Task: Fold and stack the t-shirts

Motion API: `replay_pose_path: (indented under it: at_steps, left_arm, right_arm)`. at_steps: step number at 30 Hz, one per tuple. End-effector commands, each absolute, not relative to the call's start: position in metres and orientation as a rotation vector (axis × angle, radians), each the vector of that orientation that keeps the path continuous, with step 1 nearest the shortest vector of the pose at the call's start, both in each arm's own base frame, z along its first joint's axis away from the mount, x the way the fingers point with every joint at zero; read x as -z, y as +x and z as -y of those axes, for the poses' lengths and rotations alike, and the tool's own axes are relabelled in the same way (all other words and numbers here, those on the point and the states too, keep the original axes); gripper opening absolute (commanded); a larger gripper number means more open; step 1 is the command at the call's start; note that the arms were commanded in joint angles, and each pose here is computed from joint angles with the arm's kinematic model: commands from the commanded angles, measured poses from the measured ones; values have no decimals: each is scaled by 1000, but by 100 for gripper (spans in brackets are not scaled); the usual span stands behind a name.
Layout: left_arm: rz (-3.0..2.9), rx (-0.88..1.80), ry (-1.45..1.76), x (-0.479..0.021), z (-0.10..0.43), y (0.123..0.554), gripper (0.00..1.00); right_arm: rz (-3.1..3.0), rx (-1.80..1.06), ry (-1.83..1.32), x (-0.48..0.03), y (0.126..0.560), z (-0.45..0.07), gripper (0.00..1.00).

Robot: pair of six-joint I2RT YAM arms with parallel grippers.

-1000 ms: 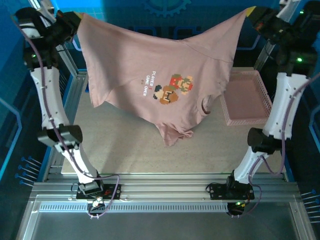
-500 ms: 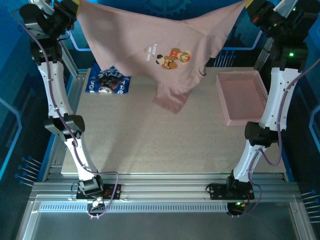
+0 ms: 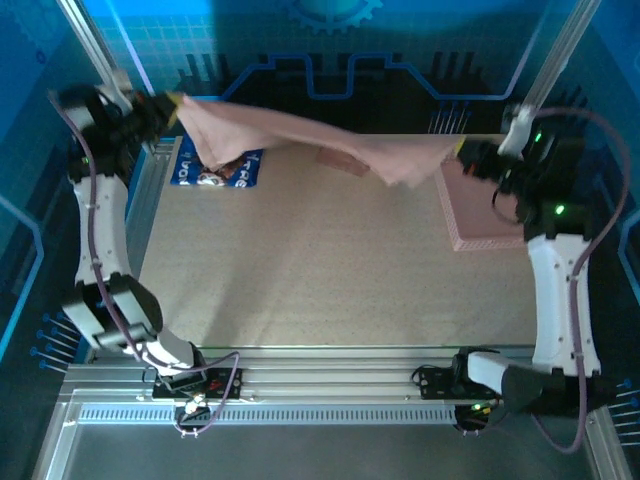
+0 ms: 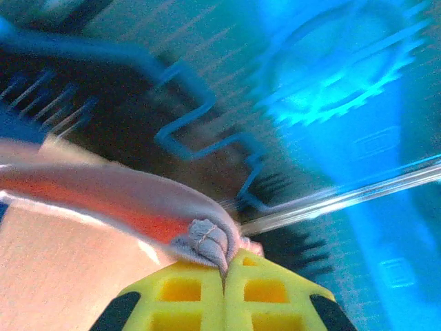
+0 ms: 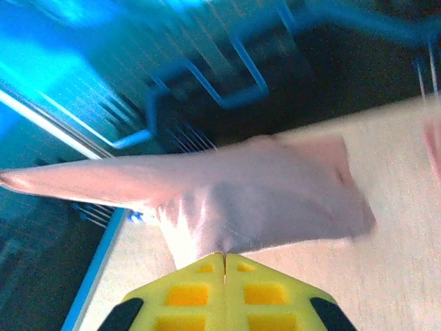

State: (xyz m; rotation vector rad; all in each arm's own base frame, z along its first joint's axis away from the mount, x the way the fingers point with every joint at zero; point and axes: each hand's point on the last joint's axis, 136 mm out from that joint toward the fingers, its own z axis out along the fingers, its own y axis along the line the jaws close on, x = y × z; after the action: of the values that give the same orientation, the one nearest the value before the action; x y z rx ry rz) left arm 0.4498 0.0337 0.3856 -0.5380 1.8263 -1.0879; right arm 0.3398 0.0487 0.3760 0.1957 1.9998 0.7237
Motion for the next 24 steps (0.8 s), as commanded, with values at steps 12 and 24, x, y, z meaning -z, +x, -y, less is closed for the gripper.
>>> replay_pose_path:
  at_steps: [12,24]
  left_arm:
    - [-2324,595,-1200,-95,-51,292,0]
    - [-2500,160,-1572,-44,-66,195,0]
  right_arm:
    - [-2435,-615,840,-127,209,-16,0]
    - [-2583,-680,867,-108,184,-36,0]
